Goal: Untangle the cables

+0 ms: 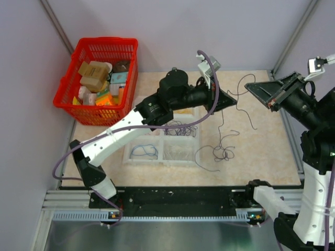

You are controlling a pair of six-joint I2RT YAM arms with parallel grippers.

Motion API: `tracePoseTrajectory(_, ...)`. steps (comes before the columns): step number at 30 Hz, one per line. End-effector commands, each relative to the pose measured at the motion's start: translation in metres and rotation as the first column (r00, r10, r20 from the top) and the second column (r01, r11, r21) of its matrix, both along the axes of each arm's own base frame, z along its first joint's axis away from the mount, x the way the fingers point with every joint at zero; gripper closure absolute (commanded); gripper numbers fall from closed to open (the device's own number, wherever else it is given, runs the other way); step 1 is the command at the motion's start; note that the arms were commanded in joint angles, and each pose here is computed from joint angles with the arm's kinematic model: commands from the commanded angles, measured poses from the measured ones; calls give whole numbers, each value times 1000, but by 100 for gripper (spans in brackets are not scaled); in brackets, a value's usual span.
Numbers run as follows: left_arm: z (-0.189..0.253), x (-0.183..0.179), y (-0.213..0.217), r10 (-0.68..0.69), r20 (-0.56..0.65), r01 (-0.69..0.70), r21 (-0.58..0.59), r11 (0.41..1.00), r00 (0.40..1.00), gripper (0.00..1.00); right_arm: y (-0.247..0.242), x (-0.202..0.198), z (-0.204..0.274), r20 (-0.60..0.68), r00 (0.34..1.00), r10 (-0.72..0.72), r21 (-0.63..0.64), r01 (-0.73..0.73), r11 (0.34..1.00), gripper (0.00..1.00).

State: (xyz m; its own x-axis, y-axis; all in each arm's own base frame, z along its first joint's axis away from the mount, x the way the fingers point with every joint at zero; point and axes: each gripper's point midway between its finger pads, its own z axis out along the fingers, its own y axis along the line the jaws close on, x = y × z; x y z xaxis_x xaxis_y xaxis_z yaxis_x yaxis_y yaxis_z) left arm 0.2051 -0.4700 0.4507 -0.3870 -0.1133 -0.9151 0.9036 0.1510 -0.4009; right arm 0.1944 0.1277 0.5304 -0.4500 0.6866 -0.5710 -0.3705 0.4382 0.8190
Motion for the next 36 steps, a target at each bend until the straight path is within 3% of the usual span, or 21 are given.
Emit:
tracePoseTrajectory(1, 49, -5, 44, 101, 130, -95, -56, 994, 986, 100, -4, 12, -38, -1, 1000, -10, -104, 10, 995, 83)
tracePoseTrajectory(5, 56, 16, 73, 183, 117, -180, -28, 983, 976, 100, -8, 12, -100, -75, 997, -11, -213, -5, 977, 50)
tracePoseTrajectory(7, 58, 29, 86, 216, 94, -216, -17, 976, 972, 100, -7, 8, -128, -116, 993, 8, -240, -35, 970, 40)
tracePoseTrajectory(11, 66, 45, 109, 252, 76, -249, -38, 968, 965, 100, -10, -5, -180, -191, 982, 4, -288, -60, 956, 29)
tracePoseTrajectory(17, 88, 53, 124, 276, 106, -266, -103, 959, 955, 100, -24, -20, -225, -257, 964, -75, -374, -28, 927, 24)
tracePoseTrajectory(29, 67, 95, 141, 316, 48, -313, -69, 947, 947, 100, -47, -21, -235, -242, 945, -220, -451, 91, 888, 23)
tracePoseTrajectory(36, 58, 94, 138, 284, -17, -284, -82, 955, 959, 100, -46, -15, -247, -283, 935, -215, -451, 68, 890, 24)
